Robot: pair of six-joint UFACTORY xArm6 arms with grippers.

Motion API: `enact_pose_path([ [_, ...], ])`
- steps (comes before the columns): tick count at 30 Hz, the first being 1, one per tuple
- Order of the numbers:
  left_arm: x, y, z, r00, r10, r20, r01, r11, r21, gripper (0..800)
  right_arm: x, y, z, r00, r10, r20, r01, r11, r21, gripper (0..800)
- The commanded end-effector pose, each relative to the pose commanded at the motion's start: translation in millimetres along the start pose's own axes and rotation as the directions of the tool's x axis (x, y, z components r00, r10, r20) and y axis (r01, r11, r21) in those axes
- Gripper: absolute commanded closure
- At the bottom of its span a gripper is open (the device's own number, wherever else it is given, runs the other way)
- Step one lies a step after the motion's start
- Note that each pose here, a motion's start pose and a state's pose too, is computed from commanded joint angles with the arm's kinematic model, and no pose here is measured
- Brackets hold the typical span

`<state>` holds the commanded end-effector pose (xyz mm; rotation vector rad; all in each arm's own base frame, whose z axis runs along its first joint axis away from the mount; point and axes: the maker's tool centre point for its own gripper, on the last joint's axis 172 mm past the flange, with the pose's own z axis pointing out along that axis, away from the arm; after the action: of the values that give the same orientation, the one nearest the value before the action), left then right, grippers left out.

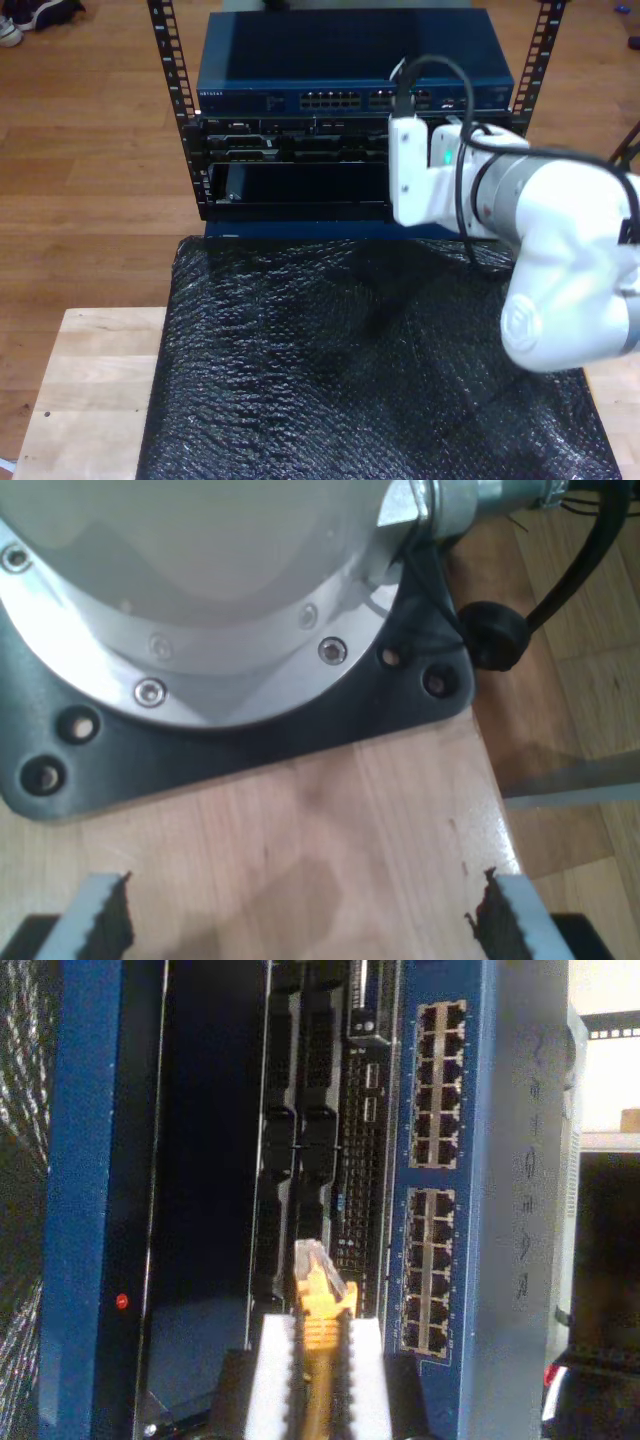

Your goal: Grab the cable and plug it in

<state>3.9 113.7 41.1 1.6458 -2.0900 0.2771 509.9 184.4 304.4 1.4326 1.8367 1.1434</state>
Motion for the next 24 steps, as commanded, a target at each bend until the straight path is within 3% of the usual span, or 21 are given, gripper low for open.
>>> enact_pose_path([
  [14,0,0,0,1.0,0.0,0.0,0.0,1.0,0.0,0,25,-1,17,0.997,-0.066,-0.038,0.066,0.998,0.011,800],
  [24,1,0,1,1.0,0.0,-0.002,0.0,1.0,0.0,0,37,9,9,0.993,-0.104,-0.053,0.099,0.991,-0.084,800],
])
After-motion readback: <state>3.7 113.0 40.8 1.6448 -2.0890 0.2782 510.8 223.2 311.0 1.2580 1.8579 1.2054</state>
